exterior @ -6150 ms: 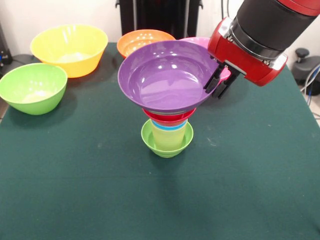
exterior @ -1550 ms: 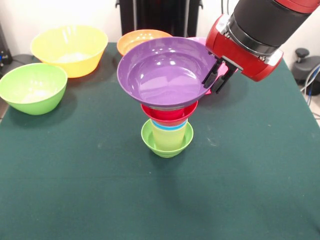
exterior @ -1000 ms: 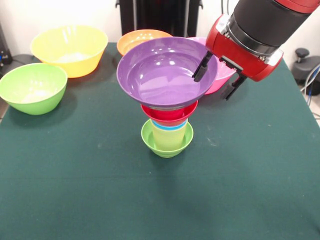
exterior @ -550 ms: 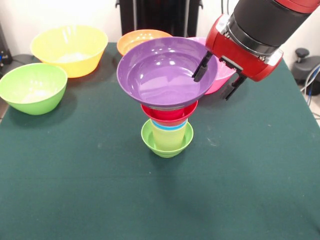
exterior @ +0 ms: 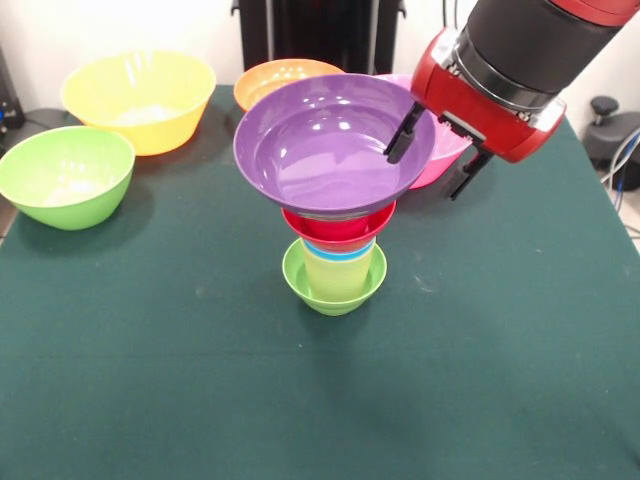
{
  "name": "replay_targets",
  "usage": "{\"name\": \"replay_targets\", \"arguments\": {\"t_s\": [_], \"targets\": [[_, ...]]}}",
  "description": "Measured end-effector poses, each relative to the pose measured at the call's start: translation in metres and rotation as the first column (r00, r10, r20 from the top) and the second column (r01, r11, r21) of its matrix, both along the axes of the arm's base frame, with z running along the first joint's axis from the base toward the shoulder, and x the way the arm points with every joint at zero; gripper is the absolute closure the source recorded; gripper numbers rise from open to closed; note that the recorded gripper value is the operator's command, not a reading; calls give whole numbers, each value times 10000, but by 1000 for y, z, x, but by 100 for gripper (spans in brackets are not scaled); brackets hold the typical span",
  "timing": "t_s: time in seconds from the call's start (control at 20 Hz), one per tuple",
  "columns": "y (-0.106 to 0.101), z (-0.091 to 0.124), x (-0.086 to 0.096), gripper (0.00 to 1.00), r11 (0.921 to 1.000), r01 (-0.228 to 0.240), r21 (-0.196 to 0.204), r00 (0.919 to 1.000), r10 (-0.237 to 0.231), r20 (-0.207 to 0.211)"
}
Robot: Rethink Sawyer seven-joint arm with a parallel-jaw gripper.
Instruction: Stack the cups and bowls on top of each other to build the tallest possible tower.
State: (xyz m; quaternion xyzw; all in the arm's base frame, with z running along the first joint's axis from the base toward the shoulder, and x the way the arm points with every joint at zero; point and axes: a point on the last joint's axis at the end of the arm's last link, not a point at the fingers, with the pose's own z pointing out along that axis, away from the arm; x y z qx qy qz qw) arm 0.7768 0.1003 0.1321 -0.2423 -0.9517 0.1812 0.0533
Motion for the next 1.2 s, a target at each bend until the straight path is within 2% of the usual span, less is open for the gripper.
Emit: {"name": "replay_targets", "arguments": {"t_s": [0.25,0.65,1.2], "targets": [[0,6,2,0,10000,-12,-31,10000,12,61],[8,33,13,0,10000,-77,6,9997,77,249],[18,64,24,0,10000,-93,-5,9999,93,126]]}}
